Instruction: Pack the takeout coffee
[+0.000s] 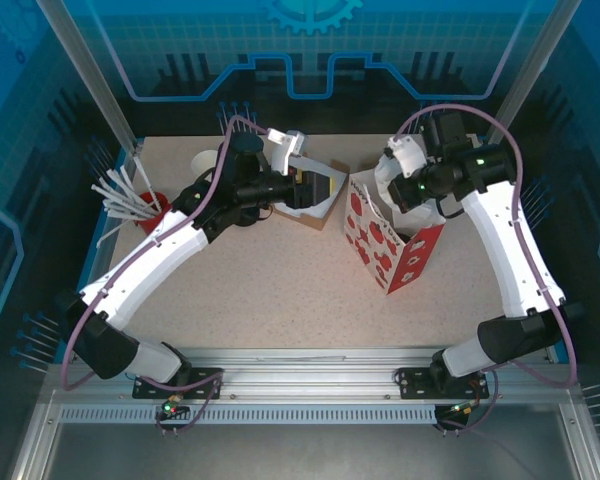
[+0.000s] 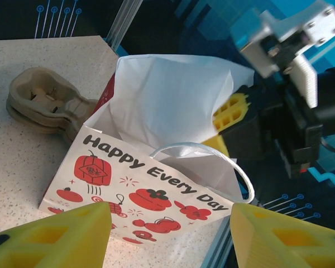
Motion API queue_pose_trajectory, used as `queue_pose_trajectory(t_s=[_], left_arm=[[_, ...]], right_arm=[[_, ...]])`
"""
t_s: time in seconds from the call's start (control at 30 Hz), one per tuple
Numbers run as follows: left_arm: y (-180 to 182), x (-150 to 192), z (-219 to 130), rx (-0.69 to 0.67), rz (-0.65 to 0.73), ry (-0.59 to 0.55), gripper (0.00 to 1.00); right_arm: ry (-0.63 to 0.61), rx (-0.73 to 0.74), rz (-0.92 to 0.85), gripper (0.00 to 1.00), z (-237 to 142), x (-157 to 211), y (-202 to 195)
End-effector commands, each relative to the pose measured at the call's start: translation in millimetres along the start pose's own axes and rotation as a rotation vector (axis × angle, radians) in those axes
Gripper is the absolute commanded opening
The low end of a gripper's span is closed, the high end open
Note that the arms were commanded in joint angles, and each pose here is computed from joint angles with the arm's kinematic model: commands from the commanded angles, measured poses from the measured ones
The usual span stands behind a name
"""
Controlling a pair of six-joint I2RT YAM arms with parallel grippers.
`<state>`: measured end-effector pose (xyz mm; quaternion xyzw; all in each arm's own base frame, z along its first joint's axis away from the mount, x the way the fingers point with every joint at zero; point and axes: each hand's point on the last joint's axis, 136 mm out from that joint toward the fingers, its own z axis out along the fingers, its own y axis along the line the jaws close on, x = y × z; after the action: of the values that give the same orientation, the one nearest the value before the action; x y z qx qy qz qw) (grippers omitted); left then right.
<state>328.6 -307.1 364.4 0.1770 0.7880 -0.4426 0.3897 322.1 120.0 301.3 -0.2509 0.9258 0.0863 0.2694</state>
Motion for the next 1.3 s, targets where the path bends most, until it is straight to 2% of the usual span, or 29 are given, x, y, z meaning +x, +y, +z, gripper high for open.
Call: queue_pose_trajectory(t_s=[0.0,0.1,0.23,0.33,0.43,0.6,0.83,0.97,1.2,1.27], left_arm=[[2,6,1,-0.004,0.025,0.019,0.60],[4,9,3,-0.014,0.026,0.027,0.60],[6,10,3,-0.019,0.028,0.032,0.61],[8,13,3,-0.029,0.032,0.035,0.61],[11,15,3,-0.038,0.035,0.039,0.61],[12,17,2,-0.039,0.032,0.041,0.62],[14,20,-1,-0.054,0.033,0.041,0.62],[16,23,-3,-0.065,0.035,0.041,0.63],[27,30,-14,-0.131,0.042,0.030,0.63],[31,33,-17,-0.149,0.042,0.024,0.63]], right_arm=[[0.037,0.017,0.005,0.03,6,7,1],[0.009,0.005,-0.002,0.14,-3,4,9],[-0.117,-0.037,-0.016,0.30,-37,-10,28],[-0.174,-0.041,-0.015,0.43,-55,-7,34],[-0.206,0.010,-0.005,0.50,-67,-2,28],[-0.238,0.101,0.035,0.56,-69,-5,10],[-0.201,0.130,0.097,0.57,-32,-18,-13],[-0.150,0.107,0.114,0.53,-1,-17,-16],[-0.043,0.076,0.153,0.27,44,5,-24],[-0.039,0.070,0.159,0.25,46,8,-25]])
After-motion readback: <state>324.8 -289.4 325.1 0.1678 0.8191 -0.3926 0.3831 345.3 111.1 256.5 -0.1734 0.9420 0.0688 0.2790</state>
